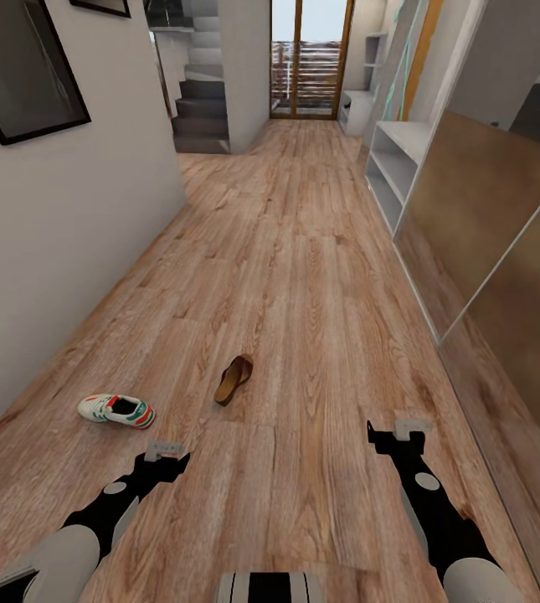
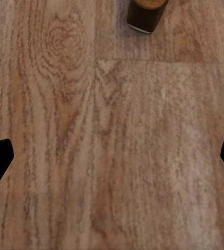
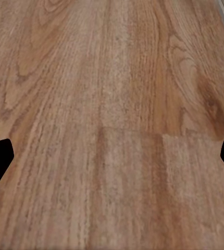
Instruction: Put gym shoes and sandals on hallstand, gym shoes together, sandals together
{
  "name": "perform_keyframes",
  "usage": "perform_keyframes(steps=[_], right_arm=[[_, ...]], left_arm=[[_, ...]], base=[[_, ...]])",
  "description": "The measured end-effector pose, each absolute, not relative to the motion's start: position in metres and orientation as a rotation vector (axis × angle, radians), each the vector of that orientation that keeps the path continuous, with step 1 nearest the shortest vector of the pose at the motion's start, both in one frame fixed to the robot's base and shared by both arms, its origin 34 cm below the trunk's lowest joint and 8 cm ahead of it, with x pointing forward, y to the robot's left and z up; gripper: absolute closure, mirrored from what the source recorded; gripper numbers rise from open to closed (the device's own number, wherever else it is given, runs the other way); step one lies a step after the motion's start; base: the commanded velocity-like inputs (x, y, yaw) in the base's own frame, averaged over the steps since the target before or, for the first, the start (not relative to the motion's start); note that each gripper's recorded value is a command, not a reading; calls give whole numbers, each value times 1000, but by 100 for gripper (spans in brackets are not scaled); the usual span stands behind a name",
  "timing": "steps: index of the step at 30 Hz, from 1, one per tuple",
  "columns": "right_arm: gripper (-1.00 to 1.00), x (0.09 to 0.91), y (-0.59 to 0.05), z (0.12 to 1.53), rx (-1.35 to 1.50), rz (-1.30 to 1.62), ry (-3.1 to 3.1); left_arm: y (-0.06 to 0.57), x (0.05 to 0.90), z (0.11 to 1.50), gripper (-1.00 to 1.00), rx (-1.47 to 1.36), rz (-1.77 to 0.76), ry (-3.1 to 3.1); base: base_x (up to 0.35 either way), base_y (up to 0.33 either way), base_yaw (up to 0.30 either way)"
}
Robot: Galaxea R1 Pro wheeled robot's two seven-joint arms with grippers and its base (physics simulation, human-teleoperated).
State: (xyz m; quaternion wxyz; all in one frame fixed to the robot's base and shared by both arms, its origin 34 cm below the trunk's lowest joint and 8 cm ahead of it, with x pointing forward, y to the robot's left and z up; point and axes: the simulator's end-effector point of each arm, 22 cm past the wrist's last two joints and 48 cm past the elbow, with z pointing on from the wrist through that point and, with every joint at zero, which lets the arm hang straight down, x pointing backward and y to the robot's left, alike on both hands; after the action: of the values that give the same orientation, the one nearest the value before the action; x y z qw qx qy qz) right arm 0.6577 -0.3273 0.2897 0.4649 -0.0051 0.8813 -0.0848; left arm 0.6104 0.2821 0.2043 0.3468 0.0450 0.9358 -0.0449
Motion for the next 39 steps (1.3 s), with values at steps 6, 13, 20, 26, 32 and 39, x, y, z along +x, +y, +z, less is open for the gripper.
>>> perform_keyframes(steps=[6, 13, 20, 26, 32, 39], right_arm=[[-100, 657, -328, 288, -15, -209, 2169], [-100, 655, -328, 287, -14, -209, 2174], [-100, 654, -328, 285, -13, -208, 2177], [-100, 655, -328, 286, -12, -209, 2175], [-100, 655, -328, 286, -12, -210, 2175], [-100, 655, -328, 287, -12, -210, 2174]], left_arm=[[282, 610, 204, -100, 115, -116, 2427], [283, 613, 206, -100, 115, -114, 2421], [282, 614, 207, -100, 116, -116, 2419], [280, 613, 206, -100, 115, -119, 2420], [279, 613, 206, -100, 115, -120, 2421], [279, 613, 206, -100, 114, -121, 2421]], base=[[0, 0, 0], [72, 9, 0], [204, 122, 0], [249, 188, 0], [255, 197, 0], [177, 140, -2]])
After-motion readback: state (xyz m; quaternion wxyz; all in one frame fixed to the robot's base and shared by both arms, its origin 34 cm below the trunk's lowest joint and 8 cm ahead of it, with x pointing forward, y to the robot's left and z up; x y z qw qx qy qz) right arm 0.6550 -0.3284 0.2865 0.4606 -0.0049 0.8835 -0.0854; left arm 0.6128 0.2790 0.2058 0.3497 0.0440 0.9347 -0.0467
